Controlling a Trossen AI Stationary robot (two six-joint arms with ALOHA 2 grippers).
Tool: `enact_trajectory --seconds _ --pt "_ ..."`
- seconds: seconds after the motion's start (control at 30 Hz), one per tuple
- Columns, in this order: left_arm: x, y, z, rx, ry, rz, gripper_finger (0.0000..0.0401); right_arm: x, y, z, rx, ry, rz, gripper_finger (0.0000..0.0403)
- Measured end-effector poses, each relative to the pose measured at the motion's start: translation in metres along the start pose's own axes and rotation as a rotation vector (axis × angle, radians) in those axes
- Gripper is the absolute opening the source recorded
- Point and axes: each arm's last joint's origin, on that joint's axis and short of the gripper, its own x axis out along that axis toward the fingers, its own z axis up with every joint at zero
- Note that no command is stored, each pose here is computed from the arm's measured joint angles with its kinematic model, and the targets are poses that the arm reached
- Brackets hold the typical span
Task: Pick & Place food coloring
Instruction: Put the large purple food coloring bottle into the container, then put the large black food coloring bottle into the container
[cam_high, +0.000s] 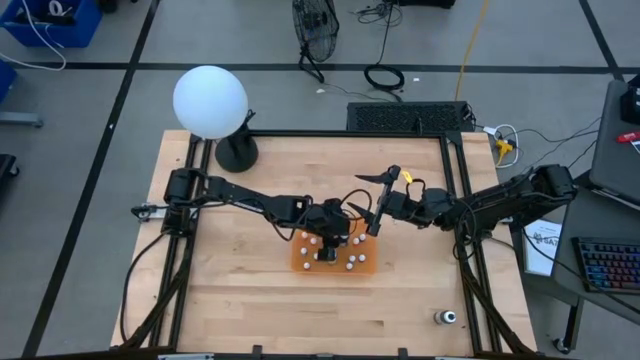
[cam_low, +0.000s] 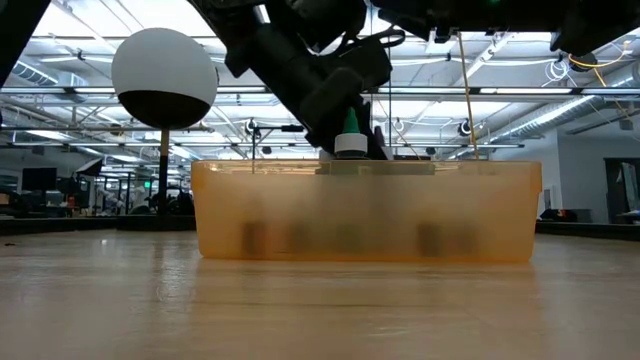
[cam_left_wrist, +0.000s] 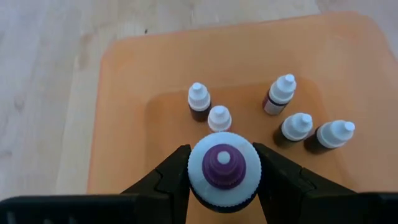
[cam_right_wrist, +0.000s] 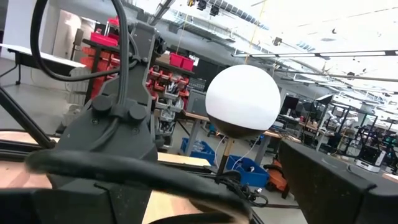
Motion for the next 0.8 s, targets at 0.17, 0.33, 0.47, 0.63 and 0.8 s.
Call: enact_trajectory --seconds 0.17,0.33,0.47,0.63,0.8 --pt "-0.001 -0.001 0.002 -0.019 -0.013 -0.002 0.0260 0.000 0.000 -0.001 -0.005 0.011 0.004 0.0318" --pt "-0.005 -0.001 0.016 -0.054 -0.058 -0.002 0.0374 0.000 0.001 -0.001 -0.007 0.014 0.006 0.0318" --pt "-0.022 0.000 0.033 -0.064 -0.063 -0.003 0.0382 -0.001 0.004 0.000 -0.009 0.007 0.017 0.0318" --pt "-0.068 0.000 0.054 0.011 -0.092 -0.005 0.0344 -0.005 0.006 0.007 -0.025 -0.015 0.025 0.0318" --pt "-0.138 0.000 0.055 0.078 -0.210 0.016 0.0319 -0.017 0.010 0.018 -0.069 0.001 0.028 0.0318"
